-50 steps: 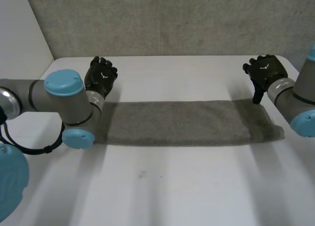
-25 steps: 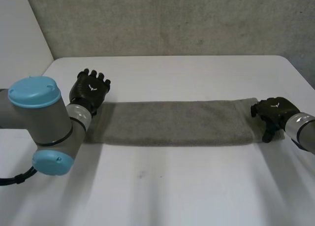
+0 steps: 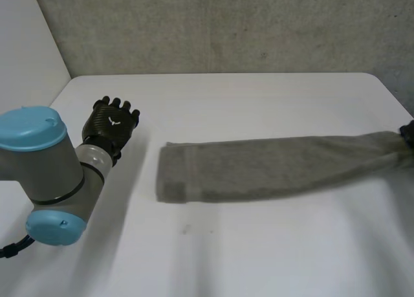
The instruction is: Fold the towel.
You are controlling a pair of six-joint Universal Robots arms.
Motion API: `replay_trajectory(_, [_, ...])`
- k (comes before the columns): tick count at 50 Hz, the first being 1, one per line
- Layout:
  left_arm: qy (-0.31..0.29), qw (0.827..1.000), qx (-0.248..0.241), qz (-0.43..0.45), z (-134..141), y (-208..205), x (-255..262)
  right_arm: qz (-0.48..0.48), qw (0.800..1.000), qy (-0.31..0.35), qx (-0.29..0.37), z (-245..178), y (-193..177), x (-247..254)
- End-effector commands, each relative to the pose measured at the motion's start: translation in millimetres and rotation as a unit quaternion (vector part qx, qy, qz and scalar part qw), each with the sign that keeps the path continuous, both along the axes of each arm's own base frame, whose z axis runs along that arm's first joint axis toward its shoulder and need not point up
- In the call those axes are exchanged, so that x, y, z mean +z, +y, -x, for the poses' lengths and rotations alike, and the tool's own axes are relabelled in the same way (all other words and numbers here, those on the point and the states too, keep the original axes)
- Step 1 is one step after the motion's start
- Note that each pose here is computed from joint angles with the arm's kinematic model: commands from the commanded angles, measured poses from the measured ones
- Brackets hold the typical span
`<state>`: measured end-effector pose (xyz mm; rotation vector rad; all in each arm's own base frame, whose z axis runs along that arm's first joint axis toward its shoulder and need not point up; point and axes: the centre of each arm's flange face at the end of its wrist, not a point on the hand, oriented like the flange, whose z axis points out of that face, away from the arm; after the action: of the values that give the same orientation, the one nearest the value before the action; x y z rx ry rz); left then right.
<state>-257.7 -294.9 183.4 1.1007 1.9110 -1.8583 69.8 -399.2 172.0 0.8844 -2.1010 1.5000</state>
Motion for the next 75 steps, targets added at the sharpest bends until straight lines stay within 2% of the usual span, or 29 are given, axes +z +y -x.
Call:
replay_trajectory(1, [0.001, 1.0, 0.0, -0.002, -2, 5, 1, 0.047, 0.999, -0.002, 0.023, -19, -1, 33])
replay_trajectory(3, [0.003, 1.0, 0.002, -0.002, -2, 5, 2, 0.09, 0.993, -0.026, 0.076, -65, 12, 63])
replay_trajectory(6, [0.005, 1.0, 0.002, -0.004, -2, 5, 1, 0.102, 0.988, -0.039, 0.109, -89, 20, 72])
replay_trajectory(8, [0.01, 1.0, 0.003, -0.008, -2, 6, 0, 0.112, 0.974, -0.052, 0.19, -141, 40, 75])
replay_trajectory(9, [0.01, 1.0, 0.003, -0.008, -2, 6, 0, 0.112, 0.974, -0.052, 0.191, -141, 40, 75])
replay_trajectory(11, [0.013, 1.0, 0.003, -0.011, -2, 8, -1, 0.128, 0.95, -0.059, 0.28, -193, 67, 73])
replay_trajectory(12, [0.013, 1.0, 0.003, -0.011, -2, 8, -1, 0.128, 0.949, -0.059, 0.281, -193, 67, 73])
replay_trajectory(13, [0.015, 1.0, 0.003, -0.01, -3, 8, 0, 0.137, 0.935, -0.06, 0.321, -216, 81, 72])
replay_trajectory(14, [0.015, 1.0, 0.003, -0.01, -3, 8, 0, 0.138, 0.935, -0.06, 0.322, -216, 82, 72])
replay_trajectory(16, [0.016, 1.0, 0.004, -0.009, -4, 10, 2, 0.148, 0.903, -0.053, 0.399, -259, 114, 60])
replay_trajectory(17, [0.016, 1.0, 0.004, -0.009, -4, 10, 2, 0.148, 0.903, -0.053, 0.399, -259, 114, 60])
replay_trajectory(19, [0.016, 1.0, 0.006, -0.008, -5, 10, 3, 0.139, 0.874, -0.042, 0.463, -293, 148, 40])
replay_trajectory(20, [0.016, 1.0, 0.006, -0.008, -5, 10, 3, 0.139, 0.874, -0.042, 0.464, -294, 149, 40])
replay_trajectory(22, [0.018, 1.0, 0.007, -0.01, -6, 10, 3, 0.119, 0.851, -0.028, 0.511, -318, 177, 15])
replay_trajectory(29, [0.025, 1.0, 0.007, -0.011, -6, 10, 3, 0.081, 0.828, 0.009, 0.554, -339, 208, -36])
replay_trajectory(33, [0.026, 1.0, 0.006, -0.01, -5, 11, 4, 0.083, 0.83, 0.02, 0.551, -337, 208, -38])
replay_trajectory(35, [0.028, 1.0, 0.001, -0.006, -2, 12, 7, 0.096, 0.844, 0.015, 0.527, -334, 203, -21])
replay_trajectory(36, [0.028, 1.0, 0.001, -0.006, -2, 12, 7, 0.096, 0.844, 0.015, 0.527, -334, 203, -21])
replay_trajectory(38, [0.033, 0.999, -0.004, 0.002, 2, 13, 12, 0.102, 0.871, -0.02, 0.48, -322, 190, 6])
replay_trajectory(39, [0.033, 0.999, -0.004, 0.002, 2, 13, 12, 0.102, 0.871, -0.021, 0.48, -322, 190, 6])
replay_trajectory(40, [0.038, 0.999, -0.009, 0.005, 5, 14, 15, 0.092, 0.886, -0.047, 0.451, -311, 178, 14])
replay_trajectory(41, [0.038, 0.999, -0.009, 0.005, 5, 14, 15, 0.092, 0.887, -0.047, 0.451, -311, 178, 15])
replay_trajectory(43, [0.055, 0.998, -0.029, 0.014, 19, 21, 24, 0.068, 0.91, -0.103, 0.395, -285, 159, 25])
replay_trajectory(47, [0.072, 0.996, -0.045, 0.015, 29, 28, 29, 0.032, 0.924, -0.151, 0.351, -260, 153, 30])
replay_trajectory(49, [0.082, 0.995, -0.055, 0.013, 36, 31, 29, -0.025, 0.938, -0.182, 0.292, -231, 140, 17])
replay_trajectory(57, [0.079, 0.994, -0.073, 0.004, 48, 40, 22, -0.111, 0.955, -0.197, 0.193, -173, 118, -29])
replay_trajectory(68, [0.075, 0.995, -0.07, -0.006, 46, 43, 16, -0.117, 0.956, -0.186, 0.197, -158, 105, -44])
replay_trajectory(75, [0.071, 0.995, -0.063, -0.014, 39, 45, 13, -0.065, 0.956, -0.189, 0.215, -171, 89, -18])
